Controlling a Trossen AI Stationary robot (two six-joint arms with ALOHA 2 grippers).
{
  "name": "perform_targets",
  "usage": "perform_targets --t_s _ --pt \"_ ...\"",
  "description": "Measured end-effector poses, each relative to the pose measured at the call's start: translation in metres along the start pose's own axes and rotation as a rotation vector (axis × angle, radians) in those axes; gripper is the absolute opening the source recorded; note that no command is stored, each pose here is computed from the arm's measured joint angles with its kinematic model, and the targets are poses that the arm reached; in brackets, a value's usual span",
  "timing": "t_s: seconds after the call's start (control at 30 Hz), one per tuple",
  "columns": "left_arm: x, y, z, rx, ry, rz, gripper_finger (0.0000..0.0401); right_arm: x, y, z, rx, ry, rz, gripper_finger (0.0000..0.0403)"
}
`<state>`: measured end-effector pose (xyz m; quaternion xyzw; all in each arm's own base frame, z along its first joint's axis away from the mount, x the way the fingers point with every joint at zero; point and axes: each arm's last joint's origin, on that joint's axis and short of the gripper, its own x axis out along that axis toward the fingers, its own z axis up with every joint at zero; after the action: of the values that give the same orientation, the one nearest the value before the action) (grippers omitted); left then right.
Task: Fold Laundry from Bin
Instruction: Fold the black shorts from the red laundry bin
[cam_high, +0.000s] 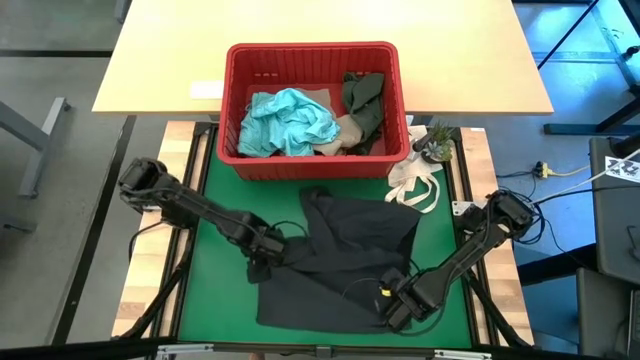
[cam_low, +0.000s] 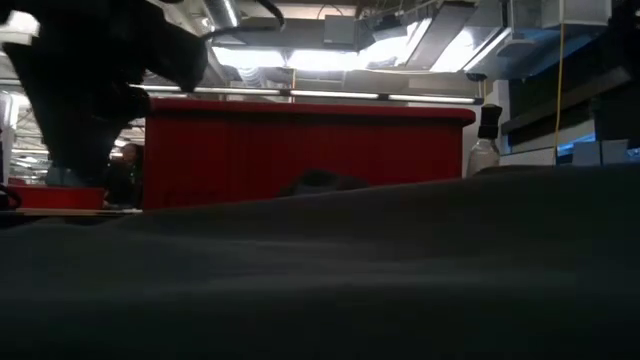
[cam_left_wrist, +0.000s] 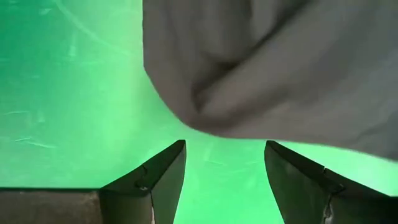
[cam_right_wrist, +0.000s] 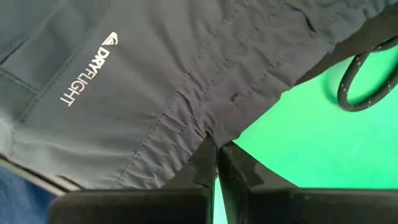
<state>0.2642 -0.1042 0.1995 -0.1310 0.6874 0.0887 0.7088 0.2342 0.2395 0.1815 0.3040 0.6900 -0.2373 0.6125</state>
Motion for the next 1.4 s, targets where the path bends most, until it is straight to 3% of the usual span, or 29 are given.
perform_targets --t_s 0.37,0.6,0.9,1.0,1.17,1.4 --pt "-0.002 -0.025 0.002 0.056 -0.150 -0.111 0.0212 0.004 -0.004 -0.031 -0.094 0.030 -0.040 0.0012" --pt "-0.003 -0.024 0.006 0.045 -0.207 -0.085 0.0212 0.004 -0.001 -0.031 -0.106 0.029 -0.003 0.0016" --pt "-0.005 -0.025 0.012 0.027 -0.339 -0.022 0.0212 0.004 0.000 -0.031 -0.107 0.021 0.006 0.0122" --pt "-0.006 -0.028 0.015 0.072 -0.386 -0.024 0.0212 0.004 0.000 -0.032 -0.106 0.048 0.004 0.0149" --pt "-0.009 -0.029 0.021 0.150 -0.473 0.008 0.0212 -0.006 -0.003 -0.033 -0.109 0.052 0.034 0.0167" --pt "-0.011 -0.017 0.035 0.087 -0.536 0.048 0.0212 -0.034 -0.016 -0.033 -0.111 -0.029 0.078 0.0166"
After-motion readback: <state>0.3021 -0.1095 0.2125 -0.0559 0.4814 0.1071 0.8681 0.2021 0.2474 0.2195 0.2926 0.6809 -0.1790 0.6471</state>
